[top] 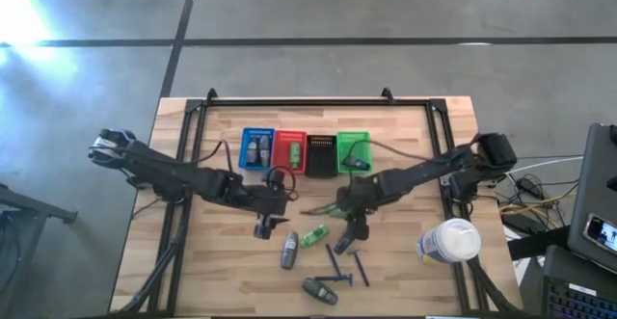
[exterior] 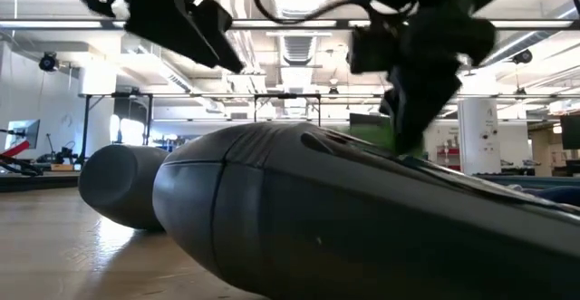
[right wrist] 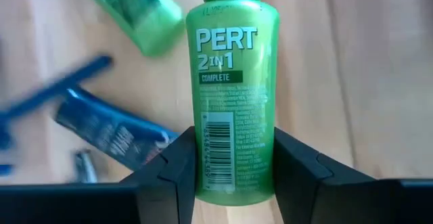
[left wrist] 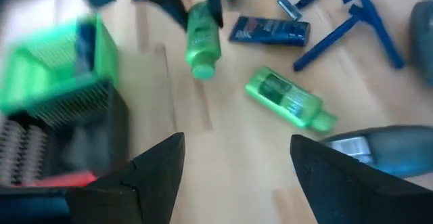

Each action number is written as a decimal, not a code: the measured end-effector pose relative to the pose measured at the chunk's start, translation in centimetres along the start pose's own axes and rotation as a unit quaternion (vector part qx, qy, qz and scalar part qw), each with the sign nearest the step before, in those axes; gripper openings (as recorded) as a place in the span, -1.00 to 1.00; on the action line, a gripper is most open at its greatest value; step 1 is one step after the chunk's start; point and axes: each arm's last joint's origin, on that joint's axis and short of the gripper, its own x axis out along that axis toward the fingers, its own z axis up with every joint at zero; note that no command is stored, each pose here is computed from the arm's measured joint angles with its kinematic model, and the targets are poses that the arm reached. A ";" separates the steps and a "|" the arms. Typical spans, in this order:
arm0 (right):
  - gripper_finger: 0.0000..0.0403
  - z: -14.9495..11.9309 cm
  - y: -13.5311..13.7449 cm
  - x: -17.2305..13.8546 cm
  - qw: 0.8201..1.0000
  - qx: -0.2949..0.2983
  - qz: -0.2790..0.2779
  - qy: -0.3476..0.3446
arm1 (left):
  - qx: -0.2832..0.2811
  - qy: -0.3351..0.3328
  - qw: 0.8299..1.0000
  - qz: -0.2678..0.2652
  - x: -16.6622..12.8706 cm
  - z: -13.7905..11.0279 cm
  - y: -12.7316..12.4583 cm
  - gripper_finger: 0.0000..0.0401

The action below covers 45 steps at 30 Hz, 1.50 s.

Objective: Pick & Place Travel size toiletries
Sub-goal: Put the right shampoo into the red basket

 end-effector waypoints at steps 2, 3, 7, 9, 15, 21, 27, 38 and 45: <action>-0.32 0.4 -0.4 -1.1 1.000 0.011 0.020 -0.005 | 0.045 -0.026 0.998 0.027 0.3 -0.1 0.1 0.36; -0.32 0.7 -0.5 -1.8 0.999 0.016 0.036 -0.013 | 0.067 -0.037 0.996 0.043 0.4 -0.1 0.1 0.36; -0.27 2.0 -0.9 -4.2 0.995 0.031 0.088 -0.045 | 0.137 -0.096 0.980 0.107 0.7 0.4 0.4 0.36; -0.26 2.5 -1.1 -4.7 0.993 0.034 0.098 -0.049 | 0.160 -0.125 0.971 0.126 1.0 0.9 0.7 0.36; -0.29 4.8 -1.6 -5.8 0.988 0.022 0.134 -0.072 | 0.225 -0.114 0.958 0.137 3.3 1.7 0.7 0.36; -0.27 6.5 -1.9 -6.4 0.985 0.013 0.153 -0.078 | 0.250 -0.103 0.952 0.146 4.8 2.7 0.8 0.36; -0.27 6.9 -1.6 -7.1 0.985 -0.006 0.153 -0.076 | 0.245 -0.096 0.951 0.164 4.7 3.2 1.1 0.10; -0.18 7.2 -2.8 -7.5 0.985 -0.001 0.151 -0.083 | 0.268 -0.078 0.946 0.167 3.8 3.2 1.0 -0.45; 0.21 7.6 -3.1 -8.9 0.990 0.003 0.110 -0.088 | 0.145 -0.004 0.966 0.215 3.2 1.9 1.3 -0.45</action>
